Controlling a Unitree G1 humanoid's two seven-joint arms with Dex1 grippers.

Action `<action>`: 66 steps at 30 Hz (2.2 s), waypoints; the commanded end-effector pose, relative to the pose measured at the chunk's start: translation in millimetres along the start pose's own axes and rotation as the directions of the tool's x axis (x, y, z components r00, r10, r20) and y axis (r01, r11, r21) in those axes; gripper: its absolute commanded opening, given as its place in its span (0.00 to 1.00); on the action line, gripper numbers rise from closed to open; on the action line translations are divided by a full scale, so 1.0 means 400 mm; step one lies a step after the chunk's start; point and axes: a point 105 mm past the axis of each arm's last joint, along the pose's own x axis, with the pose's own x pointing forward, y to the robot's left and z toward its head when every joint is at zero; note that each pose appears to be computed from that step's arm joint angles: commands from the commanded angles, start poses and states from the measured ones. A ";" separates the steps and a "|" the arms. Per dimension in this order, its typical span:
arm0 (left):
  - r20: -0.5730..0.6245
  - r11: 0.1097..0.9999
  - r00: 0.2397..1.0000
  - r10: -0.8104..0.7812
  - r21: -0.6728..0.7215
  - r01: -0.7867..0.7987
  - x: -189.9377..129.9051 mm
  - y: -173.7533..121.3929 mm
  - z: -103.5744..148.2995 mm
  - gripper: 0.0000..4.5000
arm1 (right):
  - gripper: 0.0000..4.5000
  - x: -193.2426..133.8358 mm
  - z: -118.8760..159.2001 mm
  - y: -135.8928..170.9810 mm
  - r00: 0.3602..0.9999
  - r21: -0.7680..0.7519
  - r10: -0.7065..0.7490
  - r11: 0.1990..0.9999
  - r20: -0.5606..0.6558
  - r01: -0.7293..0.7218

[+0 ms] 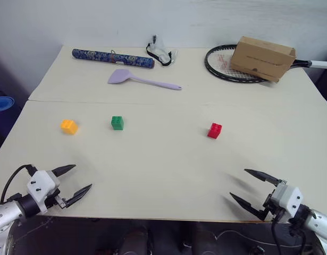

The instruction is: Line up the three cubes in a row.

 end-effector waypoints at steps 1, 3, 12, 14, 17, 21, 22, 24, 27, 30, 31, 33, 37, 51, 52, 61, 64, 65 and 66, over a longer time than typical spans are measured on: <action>0.027 0.999 1.000 0.009 0.030 -0.010 -0.009 0.005 0.025 1.00 | 1.00 0.012 0.015 0.001 0.999 -0.011 -0.014 1.000 0.030 0.014; 0.062 0.999 0.998 -0.014 -0.034 0.016 -0.002 -0.002 0.039 1.00 | 1.00 0.012 0.018 -0.005 0.998 0.005 -0.046 0.999 0.039 0.046; 0.250 0.939 0.918 -0.309 -0.076 0.337 0.103 -0.099 0.166 1.00 | 1.00 -0.081 -0.024 -0.036 0.888 0.187 -0.458 0.869 -0.046 0.458; 0.274 0.932 0.903 -0.332 -0.051 0.359 0.127 -0.107 0.184 1.00 | 1.00 -0.083 -0.034 -0.032 0.871 0.185 -0.488 0.852 -0.055 0.489; 0.286 0.925 0.891 -0.352 -0.037 0.377 0.147 -0.111 0.194 1.00 | 1.00 -0.053 -0.035 -0.032 0.863 0.192 -0.504 0.844 -0.036 0.501; 0.286 0.920 0.881 -0.377 0.003 0.392 0.165 -0.113 0.203 1.00 | 1.00 0.063 0.001 -0.051 0.855 0.236 -0.518 0.835 0.031 0.498; 0.285 0.920 0.881 -0.377 0.006 0.392 0.168 -0.114 0.204 1.00 | 1.00 0.097 0.019 -0.063 0.844 0.243 -0.534 0.826 0.054 0.508; 0.295 0.923 0.882 -0.368 0.000 0.385 0.174 -0.111 0.208 1.00 | 1.00 0.159 0.050 -0.087 0.818 0.262 -0.569 0.805 0.086 0.533; 0.295 0.924 0.882 -0.368 0.006 0.383 0.181 -0.113 0.212 1.00 | 1.00 0.232 0.075 -0.129 0.753 0.287 -0.654 0.737 0.074 0.612; 0.293 0.924 0.882 -0.369 0.012 0.383 0.182 -0.116 0.214 1.00 | 1.00 0.303 0.105 -0.152 0.711 0.314 -0.698 0.695 0.080 0.647; 0.292 0.924 0.882 -0.370 0.012 0.383 0.182 -0.117 0.214 1.00 | 1.00 0.317 0.110 -0.157 0.703 0.315 -0.707 0.687 0.077 0.655; 0.286 0.925 0.884 -0.369 0.016 0.380 0.181 -0.119 0.214 1.00 | 1.00 0.354 0.113 -0.169 0.670 0.325 -0.740 0.648 0.057 0.688; 0.276 0.927 0.889 -0.366 0.018 0.376 0.173 -0.124 0.210 1.00 | 1.00 0.404 0.111 -0.189 0.614 0.342 -0.789 0.579 0.008 0.740; 0.251 0.930 0.899 -0.358 0.006 0.369 0.147 -0.133 0.208 1.00 | 0.49 0.442 0.108 -0.172 0.572 0.408 -0.820 0.514 -0.024 0.755; 0.250 0.930 0.899 -0.358 0.006 0.369 0.147 -0.134 0.207 1.00 | 0.43 0.447 0.111 -0.168 0.588 0.411 -0.809 0.531 -0.016 0.741; 0.260 0.932 0.901 -0.348 -0.006 0.362 0.156 -0.129 0.202 1.00 | 0.33 0.421 0.277 -0.054 0.893 0.208 0.012 0.971 0.451 -0.118; 0.266 0.934 0.901 -0.343 -0.011 0.358 0.160 -0.127 0.199 1.00 | 0.33 0.377 0.244 0.001 0.837 -0.013 0.378 0.913 0.396 -0.407; 0.268 0.934 0.901 -0.341 -0.014 0.357 0.161 -0.127 0.198 1.00 | 0.33 0.364 0.225 0.014 0.802 -0.063 0.472 0.873 0.366 -0.484; 0.269 0.934 0.901 -0.340 -0.015 0.357 0.162 -0.130 0.196 1.00 | 0.33 0.356 0.209 0.017 0.773 -0.083 0.530 0.839 0.349 -0.538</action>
